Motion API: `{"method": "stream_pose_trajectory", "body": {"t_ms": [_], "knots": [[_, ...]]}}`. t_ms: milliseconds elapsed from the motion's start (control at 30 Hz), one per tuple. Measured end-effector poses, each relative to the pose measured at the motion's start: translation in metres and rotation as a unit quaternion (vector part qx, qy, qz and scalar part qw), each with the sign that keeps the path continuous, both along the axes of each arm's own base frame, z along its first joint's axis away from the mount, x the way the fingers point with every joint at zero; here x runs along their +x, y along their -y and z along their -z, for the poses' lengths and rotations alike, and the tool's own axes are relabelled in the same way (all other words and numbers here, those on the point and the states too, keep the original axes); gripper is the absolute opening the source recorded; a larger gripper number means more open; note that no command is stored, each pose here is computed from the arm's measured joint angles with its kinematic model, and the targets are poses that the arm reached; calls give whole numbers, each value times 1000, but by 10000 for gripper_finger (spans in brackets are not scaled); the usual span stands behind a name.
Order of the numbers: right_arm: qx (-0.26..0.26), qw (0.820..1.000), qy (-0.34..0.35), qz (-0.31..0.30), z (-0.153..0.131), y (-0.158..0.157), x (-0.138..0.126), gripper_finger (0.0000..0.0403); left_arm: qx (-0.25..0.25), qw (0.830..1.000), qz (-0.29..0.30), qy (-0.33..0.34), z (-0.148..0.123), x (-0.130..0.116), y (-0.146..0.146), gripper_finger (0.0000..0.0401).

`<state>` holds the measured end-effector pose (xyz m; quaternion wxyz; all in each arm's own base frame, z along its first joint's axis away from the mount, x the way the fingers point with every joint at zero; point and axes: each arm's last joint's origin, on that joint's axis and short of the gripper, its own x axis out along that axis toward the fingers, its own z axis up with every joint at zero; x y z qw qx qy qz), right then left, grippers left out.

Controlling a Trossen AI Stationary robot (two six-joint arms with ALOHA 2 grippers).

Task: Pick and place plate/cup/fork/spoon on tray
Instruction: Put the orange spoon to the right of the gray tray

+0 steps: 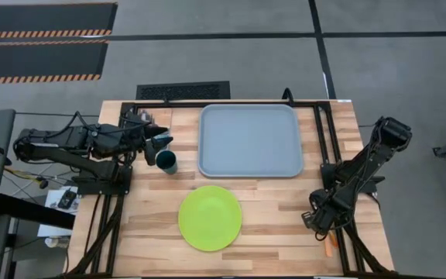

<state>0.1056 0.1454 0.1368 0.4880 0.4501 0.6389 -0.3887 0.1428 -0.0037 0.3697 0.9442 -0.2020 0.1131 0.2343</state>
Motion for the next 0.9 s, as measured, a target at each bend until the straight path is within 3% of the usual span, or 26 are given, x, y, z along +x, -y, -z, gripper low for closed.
{"method": "stream_pose_trajectory", "body": {"t_ms": [133,367,633,733,833,900], "knots": [[0,1000,0,5,-1,0,0,9,2,1000,-2,-12,2,-1,0,217],[17,1000,20,6,-13,-6,5,14,4,1000,-3,-21,8,1,0,217],[17,995,101,14,-57,-9,14,10,-6,1000,-7,-18,10,1,0,217],[-26,971,233,45,-83,0,25,8,-6,1000,-7,-17,10,1,0,217],[-115,921,369,53,-108,22,37,4,-5,1000,-12,-16,10,1,0,217],[-166,899,402,53,-118,44,41,4,-2,1000,-20,-15,10,1,-1,217]]}}
